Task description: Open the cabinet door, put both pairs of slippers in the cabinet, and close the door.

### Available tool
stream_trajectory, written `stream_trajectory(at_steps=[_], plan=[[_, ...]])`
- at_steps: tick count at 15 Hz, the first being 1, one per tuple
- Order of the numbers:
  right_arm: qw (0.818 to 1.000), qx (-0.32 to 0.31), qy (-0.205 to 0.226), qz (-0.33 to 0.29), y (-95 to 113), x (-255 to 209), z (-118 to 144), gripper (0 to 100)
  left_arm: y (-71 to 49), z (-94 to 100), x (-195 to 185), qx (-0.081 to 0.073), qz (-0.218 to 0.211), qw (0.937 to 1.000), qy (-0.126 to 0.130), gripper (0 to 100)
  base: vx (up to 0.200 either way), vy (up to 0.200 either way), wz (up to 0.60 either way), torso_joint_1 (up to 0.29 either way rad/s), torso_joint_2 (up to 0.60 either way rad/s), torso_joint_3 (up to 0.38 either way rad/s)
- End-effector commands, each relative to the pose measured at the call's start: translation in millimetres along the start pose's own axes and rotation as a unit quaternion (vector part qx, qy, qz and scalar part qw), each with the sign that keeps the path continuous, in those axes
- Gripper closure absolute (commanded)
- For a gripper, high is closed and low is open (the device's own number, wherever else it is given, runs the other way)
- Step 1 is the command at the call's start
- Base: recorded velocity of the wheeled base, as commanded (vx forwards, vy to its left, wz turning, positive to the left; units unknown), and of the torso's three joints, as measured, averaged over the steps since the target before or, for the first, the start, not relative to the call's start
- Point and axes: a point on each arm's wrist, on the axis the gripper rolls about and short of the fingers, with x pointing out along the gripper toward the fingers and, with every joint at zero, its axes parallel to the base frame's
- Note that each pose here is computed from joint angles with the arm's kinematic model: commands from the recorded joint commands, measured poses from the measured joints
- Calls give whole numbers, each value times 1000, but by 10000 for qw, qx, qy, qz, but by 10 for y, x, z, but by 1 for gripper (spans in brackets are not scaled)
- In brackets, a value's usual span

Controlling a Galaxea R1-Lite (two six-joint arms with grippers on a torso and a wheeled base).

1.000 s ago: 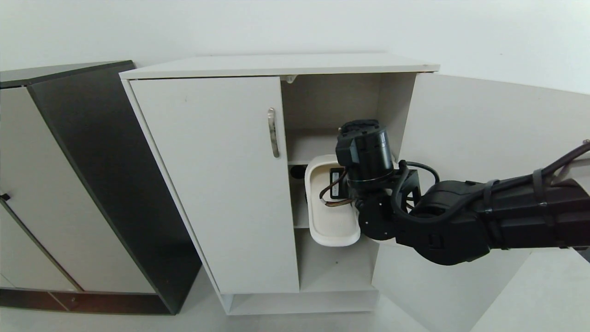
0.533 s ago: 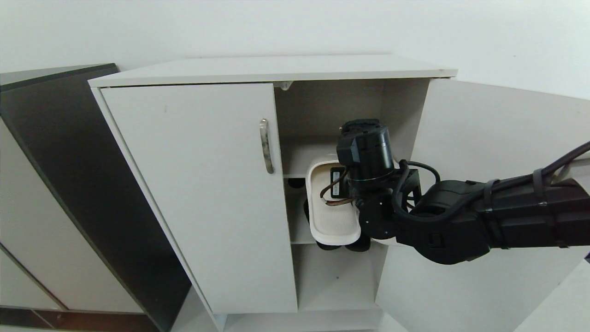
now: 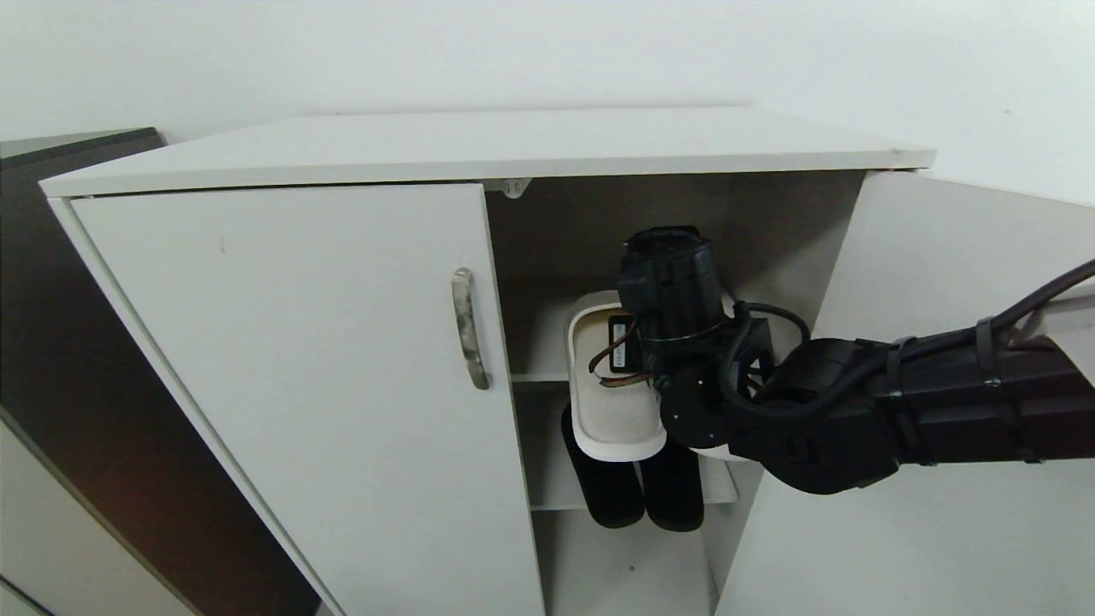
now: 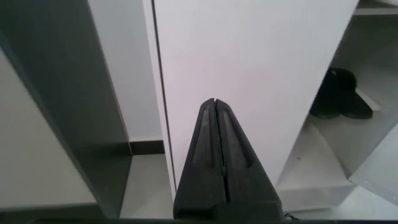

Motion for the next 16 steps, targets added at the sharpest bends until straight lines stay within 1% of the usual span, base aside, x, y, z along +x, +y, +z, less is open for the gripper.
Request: stream_trajectory(at_steps=[1,5,7,10,11,14,16], plan=[[10000,-19,15,0,10,5,-18,100,0,0,1,-1,6,10000,8,100,0,0,0,0,0,0],[10000,-89,11,18,35,45,-23,100,-1,0,1,-1,-1,10000,8,100,0,0,0,0,0,0],[9999,-107,30,-76,37,187,-61,100,0,0,0,-1,6,10000,0,100,0,0,0,0,0,0],[10000,-76,17,42,78,382,-58,100,0,0,1,-1,-1,10000,8,100,0,0,0,0,0,0],[9999,-110,-19,-3,94,485,-52,100,-1,0,0,-1,-1,10000,0,100,0,0,0,0,0,0],[9996,-131,-179,-156,100,734,22,100,0,0,1,-1,6,10000,8,100,0,0,0,0,0,0],[9995,-97,-217,-218,78,808,69,100,0,0,1,-1,6,10000,8,100,0,0,0,0,0,0]])
